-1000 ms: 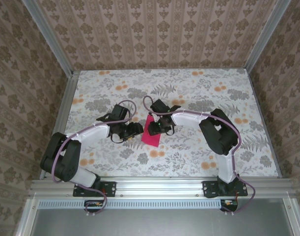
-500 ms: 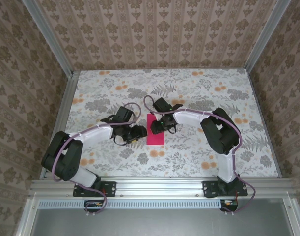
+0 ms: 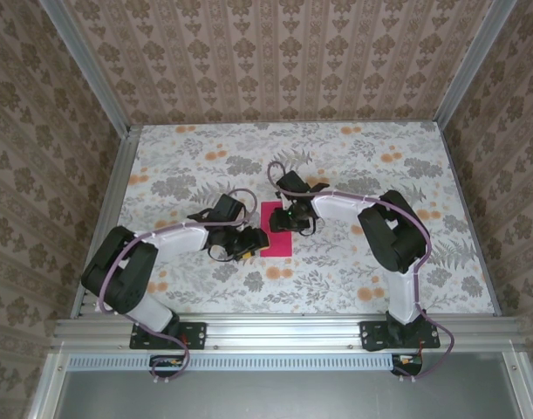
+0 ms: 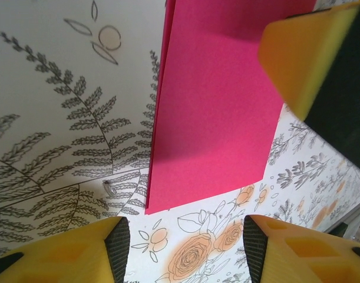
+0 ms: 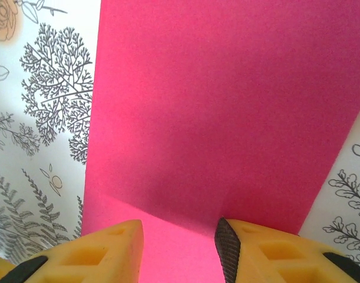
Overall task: Fold a paper plane with a square sheet of paper (pick it up from the middle)
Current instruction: Rotate the square sheet of paper at the center of the table, then fold the triangle a second time at the center of the table.
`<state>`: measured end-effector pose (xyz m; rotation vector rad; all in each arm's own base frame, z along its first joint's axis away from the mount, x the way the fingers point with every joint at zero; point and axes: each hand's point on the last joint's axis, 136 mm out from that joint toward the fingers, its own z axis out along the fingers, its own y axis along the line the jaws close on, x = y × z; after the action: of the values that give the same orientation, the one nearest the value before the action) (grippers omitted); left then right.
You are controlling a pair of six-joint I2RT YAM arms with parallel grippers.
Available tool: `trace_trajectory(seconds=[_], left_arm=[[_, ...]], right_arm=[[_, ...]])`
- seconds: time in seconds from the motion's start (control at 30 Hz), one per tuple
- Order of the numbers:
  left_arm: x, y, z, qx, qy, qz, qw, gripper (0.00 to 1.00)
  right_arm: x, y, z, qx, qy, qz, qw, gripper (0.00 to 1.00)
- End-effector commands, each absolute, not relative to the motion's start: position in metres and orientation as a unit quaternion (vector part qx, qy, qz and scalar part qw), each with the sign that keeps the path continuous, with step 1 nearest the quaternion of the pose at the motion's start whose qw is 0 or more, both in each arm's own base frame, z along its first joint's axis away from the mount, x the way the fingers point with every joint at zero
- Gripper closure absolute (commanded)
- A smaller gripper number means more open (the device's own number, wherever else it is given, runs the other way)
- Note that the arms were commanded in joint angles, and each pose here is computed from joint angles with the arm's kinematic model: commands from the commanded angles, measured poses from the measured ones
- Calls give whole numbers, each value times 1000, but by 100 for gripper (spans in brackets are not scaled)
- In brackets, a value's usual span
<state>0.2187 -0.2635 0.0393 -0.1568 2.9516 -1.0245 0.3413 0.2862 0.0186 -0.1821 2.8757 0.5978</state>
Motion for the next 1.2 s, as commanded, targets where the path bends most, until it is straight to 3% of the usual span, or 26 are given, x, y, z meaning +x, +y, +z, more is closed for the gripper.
trace_trajectory(seconds=[0.0, 0.77, 1.17], left_arm=[[217, -272, 40, -55, 940, -337, -10, 43], [235, -279, 48, -48, 940, -337, 23, 49], [228, -278, 40, -72, 941, -329, -11, 43]], right_arm=[[317, 264, -21, -5, 984, 175, 26, 58], [311, 257, -31, 6, 984, 176, 17, 58], [312, 256, -31, 6, 985, 171, 20, 58]])
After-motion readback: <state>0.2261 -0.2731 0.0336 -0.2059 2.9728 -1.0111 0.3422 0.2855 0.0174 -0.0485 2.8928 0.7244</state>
